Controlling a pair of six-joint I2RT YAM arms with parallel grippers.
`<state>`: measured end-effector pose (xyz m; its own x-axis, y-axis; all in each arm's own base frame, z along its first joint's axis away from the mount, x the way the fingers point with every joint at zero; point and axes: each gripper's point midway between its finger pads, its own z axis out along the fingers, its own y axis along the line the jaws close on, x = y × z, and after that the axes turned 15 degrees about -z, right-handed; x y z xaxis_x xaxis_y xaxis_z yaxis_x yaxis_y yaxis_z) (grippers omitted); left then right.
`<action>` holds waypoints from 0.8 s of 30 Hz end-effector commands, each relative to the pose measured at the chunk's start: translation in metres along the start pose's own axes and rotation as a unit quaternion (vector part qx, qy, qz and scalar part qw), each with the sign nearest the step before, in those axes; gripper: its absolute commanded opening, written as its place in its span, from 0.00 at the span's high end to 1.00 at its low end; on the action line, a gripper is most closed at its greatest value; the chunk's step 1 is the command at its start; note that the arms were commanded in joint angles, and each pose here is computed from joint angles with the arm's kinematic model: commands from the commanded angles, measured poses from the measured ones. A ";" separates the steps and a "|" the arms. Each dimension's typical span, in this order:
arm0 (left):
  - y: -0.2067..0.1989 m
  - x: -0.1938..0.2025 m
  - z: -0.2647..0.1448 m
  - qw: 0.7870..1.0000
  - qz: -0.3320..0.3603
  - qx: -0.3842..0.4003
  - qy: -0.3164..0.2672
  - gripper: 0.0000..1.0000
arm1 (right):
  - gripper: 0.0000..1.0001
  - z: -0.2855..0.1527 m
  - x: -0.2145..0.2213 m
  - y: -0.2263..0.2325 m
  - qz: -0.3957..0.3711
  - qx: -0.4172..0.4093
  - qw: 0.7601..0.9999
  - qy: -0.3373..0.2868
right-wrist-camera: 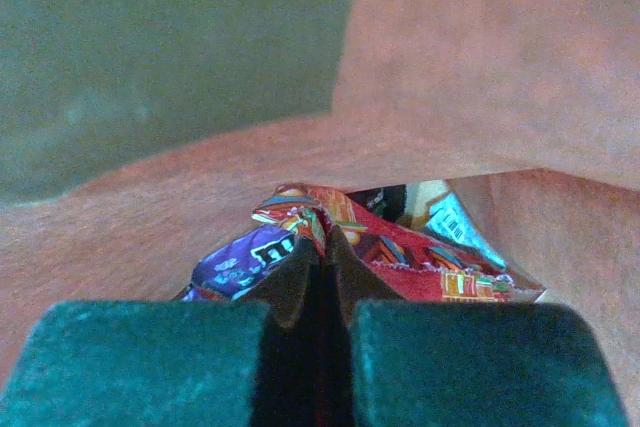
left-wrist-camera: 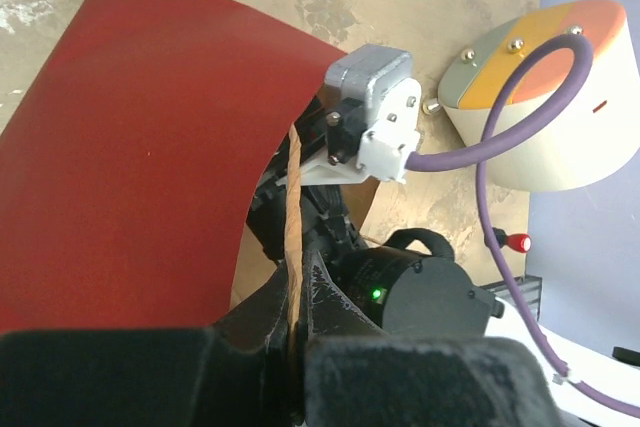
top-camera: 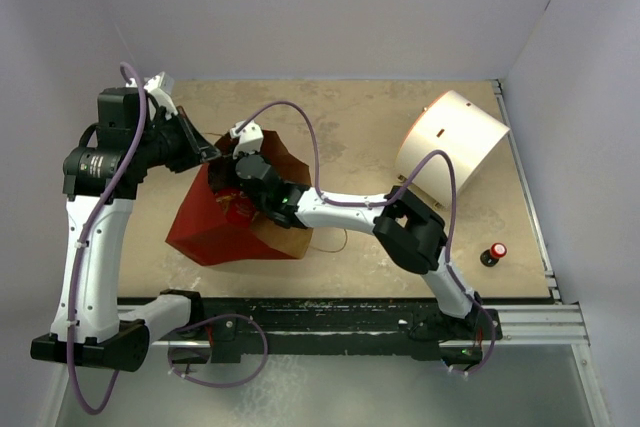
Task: Take the snacks out of the paper bag
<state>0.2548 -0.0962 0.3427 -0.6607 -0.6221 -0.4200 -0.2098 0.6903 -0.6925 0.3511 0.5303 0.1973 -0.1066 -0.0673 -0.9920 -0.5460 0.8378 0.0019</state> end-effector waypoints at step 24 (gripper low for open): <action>-0.008 -0.021 -0.034 0.997 0.016 -0.014 -0.069 1.00 | 1.00 -0.094 -0.214 -0.006 0.173 -0.071 0.979 -0.076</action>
<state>0.2503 -0.0757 0.3465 -0.6168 -0.6346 -0.4656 -0.2781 0.7291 -0.6254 0.3121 0.5020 0.2834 -0.2802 0.0004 -0.9599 -0.5750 0.8007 0.1682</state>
